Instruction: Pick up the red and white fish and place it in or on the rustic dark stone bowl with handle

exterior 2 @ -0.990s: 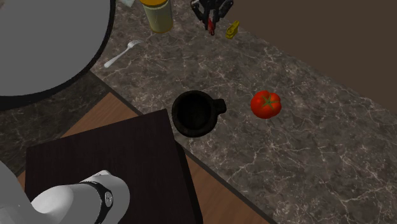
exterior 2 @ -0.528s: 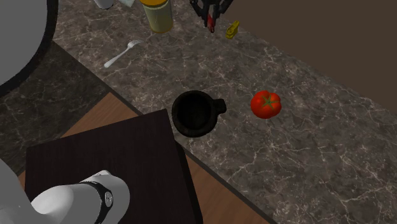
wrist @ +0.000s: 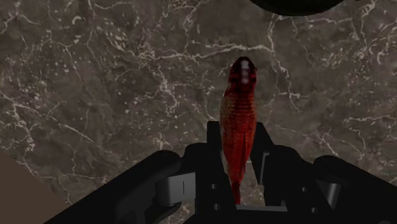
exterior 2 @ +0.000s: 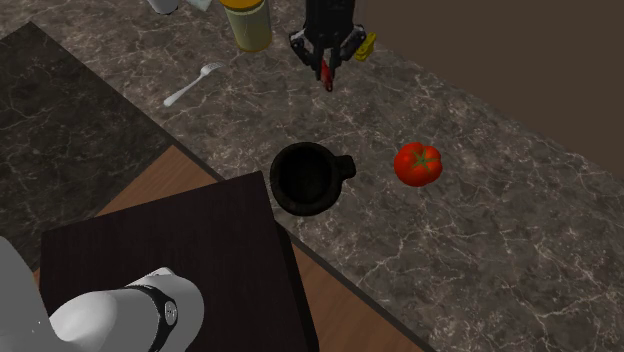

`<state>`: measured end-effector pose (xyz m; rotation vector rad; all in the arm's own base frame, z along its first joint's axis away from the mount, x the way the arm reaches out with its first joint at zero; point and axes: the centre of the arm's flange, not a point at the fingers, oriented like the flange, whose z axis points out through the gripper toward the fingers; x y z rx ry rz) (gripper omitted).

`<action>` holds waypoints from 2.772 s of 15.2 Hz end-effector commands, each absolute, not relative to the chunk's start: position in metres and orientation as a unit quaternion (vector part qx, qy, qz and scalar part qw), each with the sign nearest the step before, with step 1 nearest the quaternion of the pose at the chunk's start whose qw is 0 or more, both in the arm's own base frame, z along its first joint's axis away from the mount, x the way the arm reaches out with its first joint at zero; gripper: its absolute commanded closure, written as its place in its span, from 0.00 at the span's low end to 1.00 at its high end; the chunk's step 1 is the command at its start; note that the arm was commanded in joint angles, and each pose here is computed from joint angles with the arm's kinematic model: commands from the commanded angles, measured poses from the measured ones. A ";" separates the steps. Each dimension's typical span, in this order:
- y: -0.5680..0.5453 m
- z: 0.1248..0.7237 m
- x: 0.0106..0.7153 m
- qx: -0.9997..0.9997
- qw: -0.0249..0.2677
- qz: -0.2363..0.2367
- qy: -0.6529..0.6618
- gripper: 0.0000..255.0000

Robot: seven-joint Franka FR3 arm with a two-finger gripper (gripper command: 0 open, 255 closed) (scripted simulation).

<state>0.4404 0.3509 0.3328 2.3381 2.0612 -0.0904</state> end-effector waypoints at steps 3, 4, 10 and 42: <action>0.302 0.333 0.416 0.750 0.012 -0.029 0.661 1.00; 0.291 0.333 0.411 0.750 0.012 -0.029 0.661 1.00; 0.219 0.333 0.377 0.750 0.012 -0.029 0.661 1.00; 0.188 0.302 0.362 0.750 0.012 -0.029 0.661 0.00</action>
